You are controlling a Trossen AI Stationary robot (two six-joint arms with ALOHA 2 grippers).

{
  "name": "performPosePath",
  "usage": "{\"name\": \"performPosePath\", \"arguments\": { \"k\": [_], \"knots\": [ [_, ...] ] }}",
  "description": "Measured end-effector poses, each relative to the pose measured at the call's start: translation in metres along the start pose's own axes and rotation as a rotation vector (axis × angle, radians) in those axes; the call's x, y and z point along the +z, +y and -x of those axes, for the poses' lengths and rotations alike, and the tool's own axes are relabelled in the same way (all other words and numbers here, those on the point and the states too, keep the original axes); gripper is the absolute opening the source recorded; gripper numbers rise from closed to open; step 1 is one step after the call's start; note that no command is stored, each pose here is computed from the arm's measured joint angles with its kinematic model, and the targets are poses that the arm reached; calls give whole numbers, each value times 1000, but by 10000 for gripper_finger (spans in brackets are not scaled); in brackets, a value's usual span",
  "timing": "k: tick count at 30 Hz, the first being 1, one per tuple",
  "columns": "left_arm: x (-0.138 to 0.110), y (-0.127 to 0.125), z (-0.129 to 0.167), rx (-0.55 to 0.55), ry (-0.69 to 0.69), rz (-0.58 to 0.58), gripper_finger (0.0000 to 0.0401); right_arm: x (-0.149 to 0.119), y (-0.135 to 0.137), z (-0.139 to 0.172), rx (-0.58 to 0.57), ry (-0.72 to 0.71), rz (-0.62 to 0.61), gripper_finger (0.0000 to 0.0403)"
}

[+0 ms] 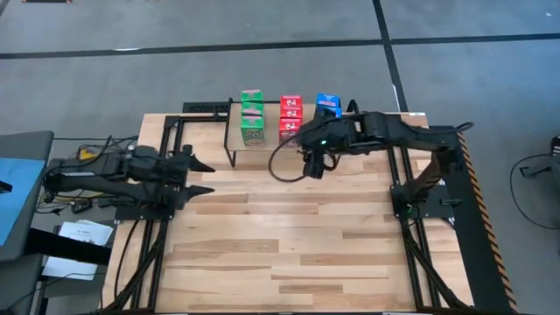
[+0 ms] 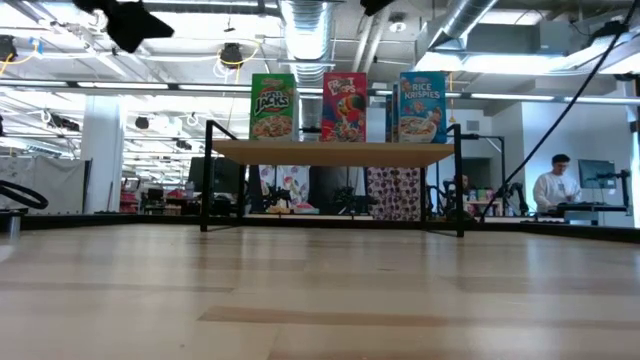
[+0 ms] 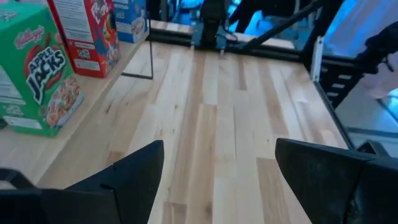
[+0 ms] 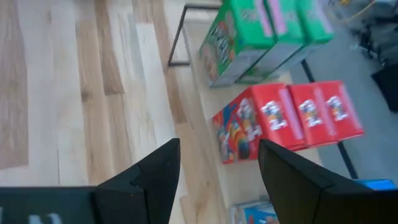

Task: Stack cereal on shelf
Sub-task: Return to Home Position

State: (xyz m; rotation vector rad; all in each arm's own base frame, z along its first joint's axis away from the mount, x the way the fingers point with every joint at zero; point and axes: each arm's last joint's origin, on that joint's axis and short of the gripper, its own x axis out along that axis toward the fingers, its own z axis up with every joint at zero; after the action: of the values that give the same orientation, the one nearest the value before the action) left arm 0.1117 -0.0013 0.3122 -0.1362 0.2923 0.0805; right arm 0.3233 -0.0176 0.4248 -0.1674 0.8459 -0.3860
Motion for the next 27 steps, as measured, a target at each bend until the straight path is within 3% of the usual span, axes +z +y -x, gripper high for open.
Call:
{"name": "performPosePath", "arguments": {
  "k": [7, 12, 20, 27],
  "knots": [
    [-24, 3, 18, -57, -154, -37, 295, -29, -19, 17, -28, -47, -58, 240],
    [-45, 4, 17, -129, -221, -45, 295, -62, -20, 22, -28, -161, -115, 240],
    [-70, 7, 10, -154, -266, -76, 295, -128, -5, 12, 8, -334, -168, 240],
    [-83, 9, 4, -136, -266, -89, 295, -164, 11, 12, 91, -398, -174, 240]
  ]
}}
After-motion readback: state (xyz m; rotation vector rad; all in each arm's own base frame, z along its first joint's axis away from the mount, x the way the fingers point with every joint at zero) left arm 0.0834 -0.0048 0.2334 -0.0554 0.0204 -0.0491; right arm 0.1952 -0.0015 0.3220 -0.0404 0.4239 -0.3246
